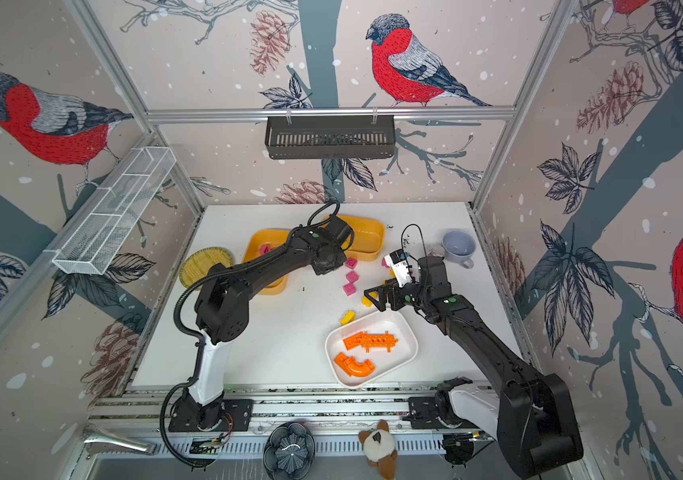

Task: Sort the legos into containers by color
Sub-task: 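Carry the pink brick with the left gripper and drop it into the smaller tub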

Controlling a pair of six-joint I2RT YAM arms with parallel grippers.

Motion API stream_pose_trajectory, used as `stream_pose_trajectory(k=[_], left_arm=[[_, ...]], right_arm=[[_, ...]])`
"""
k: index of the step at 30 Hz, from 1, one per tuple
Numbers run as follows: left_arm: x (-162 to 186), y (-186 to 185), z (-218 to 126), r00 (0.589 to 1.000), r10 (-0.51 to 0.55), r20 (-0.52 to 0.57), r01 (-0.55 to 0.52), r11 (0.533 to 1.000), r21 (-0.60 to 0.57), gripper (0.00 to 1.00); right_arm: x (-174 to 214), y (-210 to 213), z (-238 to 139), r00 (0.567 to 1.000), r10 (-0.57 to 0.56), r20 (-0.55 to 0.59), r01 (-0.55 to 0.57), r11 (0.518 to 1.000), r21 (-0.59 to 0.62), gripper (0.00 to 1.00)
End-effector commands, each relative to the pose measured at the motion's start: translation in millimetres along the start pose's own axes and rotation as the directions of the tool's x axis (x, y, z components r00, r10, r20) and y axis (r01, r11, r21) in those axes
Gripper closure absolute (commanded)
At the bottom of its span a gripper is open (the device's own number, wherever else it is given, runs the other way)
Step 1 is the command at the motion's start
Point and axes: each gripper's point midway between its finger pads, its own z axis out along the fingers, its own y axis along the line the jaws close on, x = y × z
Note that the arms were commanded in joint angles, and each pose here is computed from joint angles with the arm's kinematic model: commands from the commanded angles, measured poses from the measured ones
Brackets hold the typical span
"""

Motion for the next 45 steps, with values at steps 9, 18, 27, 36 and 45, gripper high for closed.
stream_pose_trajectory(k=[9, 18, 27, 36, 45], left_arm=[[-119.9, 82.4, -41.7, 0.921, 0.337, 0.194, -0.316, 0.939, -0.133, 0.78], [-156.2, 168.4, -5.8, 0.92, 0.376, 0.108, -0.343, 0.908, -0.242, 0.77], [-160.2, 203.9, 33.5, 0.931, 0.364, 0.036, -0.341, 0.899, -0.274, 0.7], [-156.9, 210.9, 40.1, 0.933, 0.359, -0.006, -0.346, 0.894, -0.286, 0.5], [-125.8, 148.7, -0.9, 0.931, 0.365, -0.014, -0.365, 0.931, 0.002, 0.33]], right_arm=[[-12.8, 5.3, 4.1, 0.999, -0.037, 0.011, 0.037, 0.999, -0.039, 0.01], [-21.0, 18.6, 10.3, 0.999, -0.048, 0.023, 0.05, 0.994, -0.098, 0.01], [-34.1, 44.5, 20.4, 0.997, -0.041, 0.066, 0.053, 0.981, -0.187, 0.01], [-44.8, 50.2, 26.4, 0.996, -0.052, 0.077, 0.066, 0.978, -0.197, 0.01], [-54.2, 50.4, 25.4, 0.994, -0.048, 0.1, 0.066, 0.979, -0.193, 0.01]])
